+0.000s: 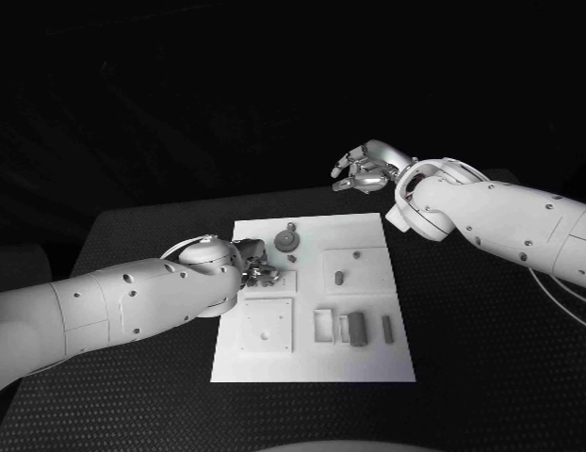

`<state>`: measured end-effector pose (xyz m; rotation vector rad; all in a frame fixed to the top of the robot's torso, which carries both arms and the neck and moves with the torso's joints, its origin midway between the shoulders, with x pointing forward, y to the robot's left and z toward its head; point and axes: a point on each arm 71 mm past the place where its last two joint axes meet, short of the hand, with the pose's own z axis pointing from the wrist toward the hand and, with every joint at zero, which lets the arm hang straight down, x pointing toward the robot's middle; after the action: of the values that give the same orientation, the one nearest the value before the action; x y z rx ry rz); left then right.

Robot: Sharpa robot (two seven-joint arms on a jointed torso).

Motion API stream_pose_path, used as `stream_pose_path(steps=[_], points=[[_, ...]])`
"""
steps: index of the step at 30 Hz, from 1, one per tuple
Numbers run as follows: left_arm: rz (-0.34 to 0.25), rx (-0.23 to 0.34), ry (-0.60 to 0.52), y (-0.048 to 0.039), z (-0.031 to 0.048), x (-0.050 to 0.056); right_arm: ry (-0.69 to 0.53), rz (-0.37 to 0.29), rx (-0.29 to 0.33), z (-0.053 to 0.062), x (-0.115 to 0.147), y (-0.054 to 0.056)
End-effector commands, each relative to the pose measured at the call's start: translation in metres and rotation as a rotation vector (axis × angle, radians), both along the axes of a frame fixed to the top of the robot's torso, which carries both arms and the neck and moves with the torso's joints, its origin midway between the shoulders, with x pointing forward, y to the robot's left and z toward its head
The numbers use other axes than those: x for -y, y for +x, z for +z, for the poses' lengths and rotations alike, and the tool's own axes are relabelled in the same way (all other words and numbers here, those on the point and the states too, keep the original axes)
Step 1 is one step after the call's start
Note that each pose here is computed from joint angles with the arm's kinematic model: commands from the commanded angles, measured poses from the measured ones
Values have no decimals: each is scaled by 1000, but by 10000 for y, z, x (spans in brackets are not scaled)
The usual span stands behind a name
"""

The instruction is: Assemble the parts on the task board

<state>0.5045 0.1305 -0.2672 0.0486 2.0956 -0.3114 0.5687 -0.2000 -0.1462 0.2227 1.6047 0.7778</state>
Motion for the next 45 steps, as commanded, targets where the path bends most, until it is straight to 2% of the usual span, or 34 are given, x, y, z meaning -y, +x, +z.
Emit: stream_pose_path(steps=[1, 22, 35, 45], points=[[-12, -67, 76, -51, -143, -63, -1, 14, -5, -4, -18, -2], [-25, -56, 108, 20, -101, -115, -3, 17, -9, -9, -29, 0], [17, -126, 62, 35, -106, -155, -3, 16, -10, -10, -28, 3], [52, -144, 27, 85, -58, -169, -4, 15, -11, -12, -22, 3]])
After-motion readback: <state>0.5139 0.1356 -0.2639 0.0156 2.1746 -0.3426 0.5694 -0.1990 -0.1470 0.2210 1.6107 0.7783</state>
